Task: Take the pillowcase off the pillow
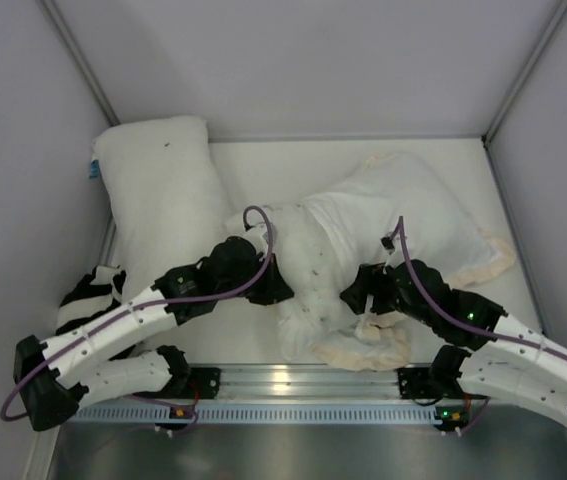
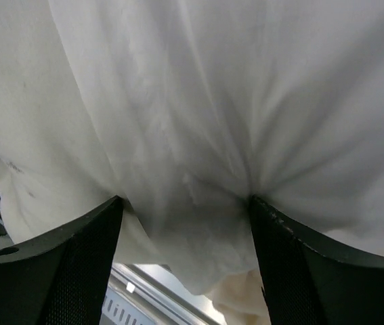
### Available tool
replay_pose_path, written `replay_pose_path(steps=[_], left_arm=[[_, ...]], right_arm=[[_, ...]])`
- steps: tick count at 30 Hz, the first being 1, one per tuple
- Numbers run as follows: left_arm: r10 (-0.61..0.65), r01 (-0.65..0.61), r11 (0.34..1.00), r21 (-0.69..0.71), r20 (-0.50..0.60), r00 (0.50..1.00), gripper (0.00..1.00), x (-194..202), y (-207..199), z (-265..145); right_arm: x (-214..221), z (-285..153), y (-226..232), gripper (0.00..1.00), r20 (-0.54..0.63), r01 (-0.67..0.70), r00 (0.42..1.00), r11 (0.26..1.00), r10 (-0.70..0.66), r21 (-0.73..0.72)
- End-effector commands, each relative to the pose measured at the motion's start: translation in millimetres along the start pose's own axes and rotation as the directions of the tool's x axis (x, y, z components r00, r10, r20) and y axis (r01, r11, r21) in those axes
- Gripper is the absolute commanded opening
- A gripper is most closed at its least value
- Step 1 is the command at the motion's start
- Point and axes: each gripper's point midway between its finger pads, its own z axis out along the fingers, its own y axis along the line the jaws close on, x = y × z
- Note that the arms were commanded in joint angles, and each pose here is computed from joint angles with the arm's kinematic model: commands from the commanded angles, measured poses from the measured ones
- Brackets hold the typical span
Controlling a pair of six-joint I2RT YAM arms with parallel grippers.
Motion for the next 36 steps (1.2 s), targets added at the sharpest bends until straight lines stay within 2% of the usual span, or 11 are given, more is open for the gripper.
replay_pose_path(steps=[1,6,12,14,17,18,19,21,30,36], left_arm=[[0.050,-0.047,0.999,-0.027,0.136,0.989,0.00,-63.1,-5.6,-7.0],[0.032,-0.041,0.998,0.055,0.159,0.987,0.00,-87.7,-19.4,-17.1],[0.030,-0.050,0.993,0.111,0.172,0.985,0.00,-88.1,-32.6,-34.1],[0.028,-0.049,0.992,0.119,0.172,0.985,0.00,-84.5,-33.2,-40.1],[0.026,-0.043,0.994,0.100,0.166,0.986,0.00,-78.4,-27.2,-45.9],[0.028,-0.045,0.994,0.098,0.174,0.984,0.00,-77.4,-26.7,-51.6],[0.030,-0.045,0.996,0.079,0.180,0.983,0.00,-77.0,-23.1,-54.1],[0.038,-0.049,0.997,0.056,0.181,0.983,0.00,-72.3,-17.8,-64.4],[0.057,-0.058,0.998,-0.002,0.207,0.977,0.00,-57.2,-9.1,-122.5],[0.035,-0.033,0.999,-0.014,0.213,0.976,0.00,-42.4,-1.3,-143.3]], right_arm=[[14.4,-3.4,-1.7,0.72,-0.050,0.033,0.998,0.999,-0.034,-0.023],[13.8,-3.7,-8.6,0.70,-0.032,0.030,0.999,1.000,-0.029,0.005],[12.6,14.1,-25.9,0.55,-0.006,0.004,1.000,0.992,-0.003,0.126],[9.8,19.0,-30.1,0.46,0.007,-0.005,1.000,0.987,0.004,0.163],[2.6,26.5,-36.5,0.27,0.039,-0.016,0.999,0.975,0.008,0.223],[1.0,28.8,-42.4,0.14,0.048,-0.013,0.999,0.966,0.000,0.259],[-1.6,29.0,-44.2,0.07,0.062,-0.023,0.998,0.961,0.006,0.275],[-7.5,29.0,-50.5,0.00,0.091,-0.036,0.996,0.950,0.007,0.311],[-30.6,22.3,-114.3,0.00,0.172,-0.161,0.981,0.853,0.085,0.497],[-52.2,14.9,-162.7,0.00,0.174,-0.175,0.981,0.771,0.084,0.613]])
